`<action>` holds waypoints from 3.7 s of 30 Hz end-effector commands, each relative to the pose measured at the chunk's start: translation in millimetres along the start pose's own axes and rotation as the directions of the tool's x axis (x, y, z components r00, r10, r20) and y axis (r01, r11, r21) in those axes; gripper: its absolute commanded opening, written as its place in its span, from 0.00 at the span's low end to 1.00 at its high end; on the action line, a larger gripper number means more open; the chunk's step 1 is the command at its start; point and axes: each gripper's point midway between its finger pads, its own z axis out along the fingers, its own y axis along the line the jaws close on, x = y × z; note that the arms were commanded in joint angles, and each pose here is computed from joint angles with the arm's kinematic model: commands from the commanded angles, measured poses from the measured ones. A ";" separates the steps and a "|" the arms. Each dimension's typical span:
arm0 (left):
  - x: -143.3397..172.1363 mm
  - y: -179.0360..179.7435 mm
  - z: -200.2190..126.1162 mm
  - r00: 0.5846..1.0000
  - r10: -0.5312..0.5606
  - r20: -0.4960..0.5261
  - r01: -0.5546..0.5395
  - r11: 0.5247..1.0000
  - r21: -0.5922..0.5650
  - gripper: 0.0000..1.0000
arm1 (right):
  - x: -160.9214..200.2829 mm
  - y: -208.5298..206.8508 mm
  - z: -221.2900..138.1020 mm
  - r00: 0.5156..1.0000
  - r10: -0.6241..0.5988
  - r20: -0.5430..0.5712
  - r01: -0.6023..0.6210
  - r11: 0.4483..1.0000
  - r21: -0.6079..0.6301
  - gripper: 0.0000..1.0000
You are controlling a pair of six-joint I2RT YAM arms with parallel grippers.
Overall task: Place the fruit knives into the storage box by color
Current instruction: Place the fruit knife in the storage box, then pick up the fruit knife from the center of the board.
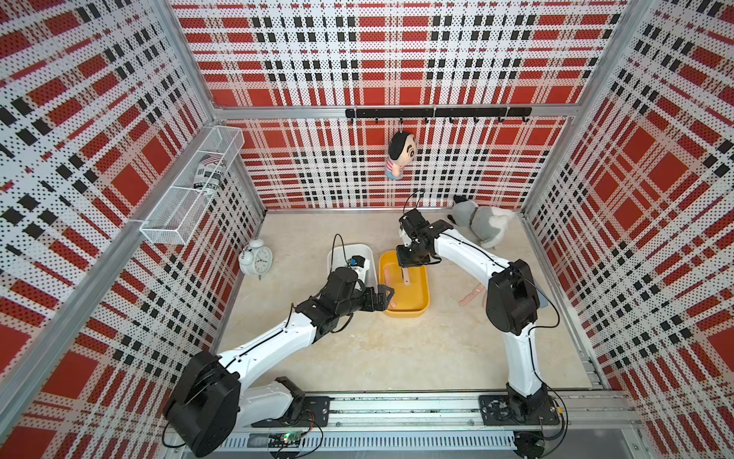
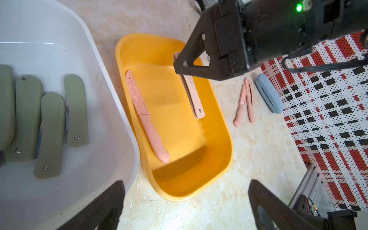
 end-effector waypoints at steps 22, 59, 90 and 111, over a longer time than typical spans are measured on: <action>2.9 4.5 1.1 0.999 -0.021 0.029 0.021 1.000 0.018 0.98 | 7.9 1.6 58.1 0.999 0.022 -0.049 -0.021 1.000 0.017 0.21; -0.5 0.2 -2.0 0.999 -0.022 0.034 0.020 0.999 0.031 0.98 | -6.1 3.7 38.9 0.999 0.035 0.002 -0.035 0.999 -0.001 0.55; -44.1 -95.5 27.6 0.995 0.086 0.054 -0.095 0.973 0.208 0.98 | 33.7 -123.7 -104.5 0.940 0.234 0.247 -0.264 0.960 0.096 0.63; -19.7 -121.6 51.8 0.994 0.105 -0.002 -0.100 0.950 0.297 0.98 | 139.2 -209.0 -74.6 0.888 0.421 0.183 -0.458 0.844 0.280 0.62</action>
